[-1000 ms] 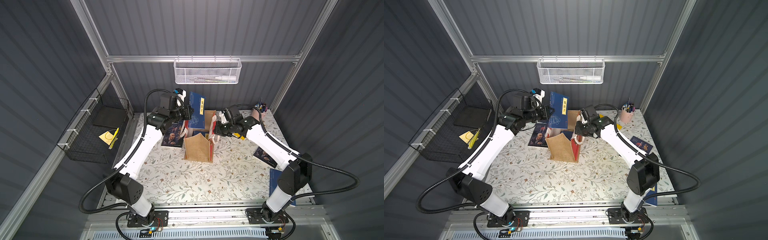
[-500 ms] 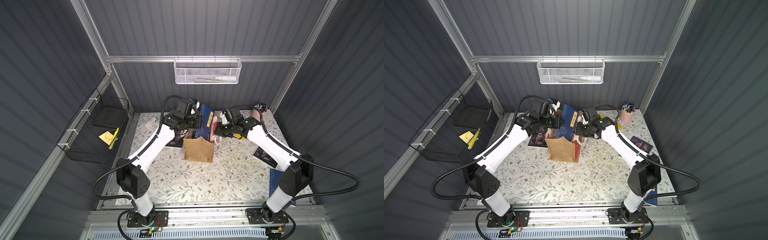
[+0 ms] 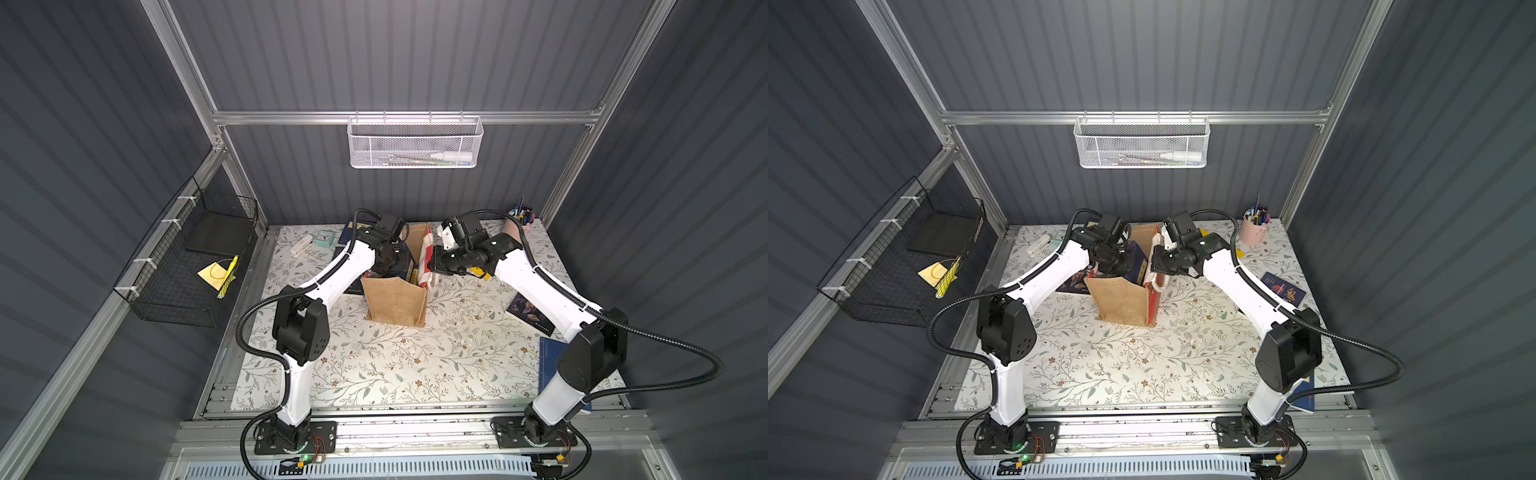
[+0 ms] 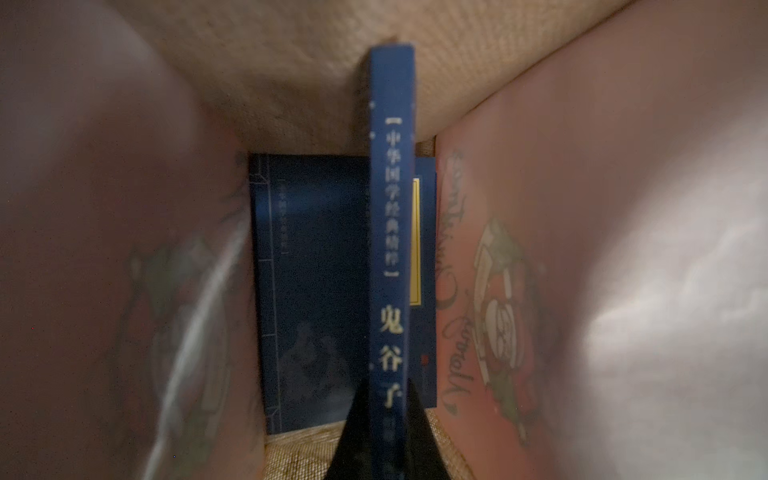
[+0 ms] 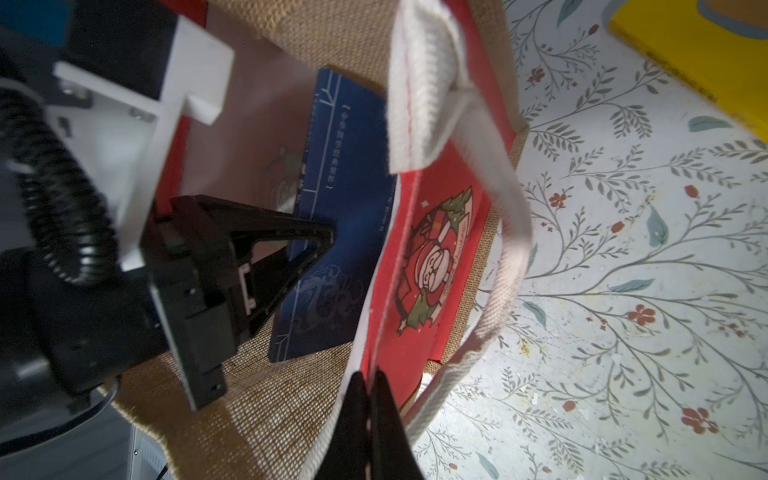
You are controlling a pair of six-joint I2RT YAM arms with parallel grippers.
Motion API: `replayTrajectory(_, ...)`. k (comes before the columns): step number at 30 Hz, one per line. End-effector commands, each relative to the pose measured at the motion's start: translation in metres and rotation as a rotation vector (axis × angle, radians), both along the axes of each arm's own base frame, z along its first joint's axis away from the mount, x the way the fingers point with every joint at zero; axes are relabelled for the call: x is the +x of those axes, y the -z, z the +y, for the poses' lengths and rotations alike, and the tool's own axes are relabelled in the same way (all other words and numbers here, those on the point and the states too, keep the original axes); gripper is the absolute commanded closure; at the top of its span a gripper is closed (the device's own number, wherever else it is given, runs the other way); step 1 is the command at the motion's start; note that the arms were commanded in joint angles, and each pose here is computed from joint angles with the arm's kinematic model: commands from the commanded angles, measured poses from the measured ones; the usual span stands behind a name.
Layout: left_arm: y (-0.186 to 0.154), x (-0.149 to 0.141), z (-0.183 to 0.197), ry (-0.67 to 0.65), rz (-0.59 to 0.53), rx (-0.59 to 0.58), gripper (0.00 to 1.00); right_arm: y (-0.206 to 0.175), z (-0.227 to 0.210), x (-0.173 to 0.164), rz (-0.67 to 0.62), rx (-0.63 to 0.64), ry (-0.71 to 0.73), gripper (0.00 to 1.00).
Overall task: Put the books into the canvas bag
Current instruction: Place the book in the canvas bag.
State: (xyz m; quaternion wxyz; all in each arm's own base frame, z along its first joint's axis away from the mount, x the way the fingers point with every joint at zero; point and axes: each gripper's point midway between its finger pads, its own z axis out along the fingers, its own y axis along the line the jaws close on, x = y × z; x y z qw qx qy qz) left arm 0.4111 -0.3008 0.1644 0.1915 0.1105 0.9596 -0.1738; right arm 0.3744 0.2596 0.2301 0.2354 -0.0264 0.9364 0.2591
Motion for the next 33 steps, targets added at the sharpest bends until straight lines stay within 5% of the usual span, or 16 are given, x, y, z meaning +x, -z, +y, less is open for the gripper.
replayTrajectory(1, -0.008, -0.004, -0.015, -0.003, 0.072, -0.117, 1.00, -0.002, 0.005, -0.008, 0.020, 0.011, -0.055, 0.93)
replayTrajectory(8, 0.013, 0.009, -0.013, -0.017, 0.109, -0.219, 1.00, 0.000, -0.002, -0.008, 0.028, 0.010, -0.058, 0.93)
replayTrajectory(14, 0.058, 0.012, 0.016, -0.056, 0.152, -0.102, 1.00, 0.002, -0.006, -0.006, 0.036, 0.020, -0.050, 0.93)
replayTrajectory(17, 0.064, 0.012, 0.027, -0.067, 0.152, -0.052, 0.85, 0.001, -0.005, -0.006, 0.037, 0.024, -0.055, 0.93)
replayTrajectory(20, 0.051, 0.015, 0.034, -0.067, 0.110, -0.017, 0.60, 0.001, -0.005, -0.005, 0.037, 0.025, -0.053, 0.93)
replayTrajectory(24, 0.014, 0.024, 0.040, -0.055, 0.022, 0.009, 0.48, -0.001, -0.004, -0.003, 0.035, 0.028, -0.050, 0.93)
replayTrajectory(33, -0.072, 0.025, 0.046, -0.032, -0.188, -0.043, 0.47, -0.002, -0.004, -0.004, 0.036, 0.028, -0.051, 0.92)
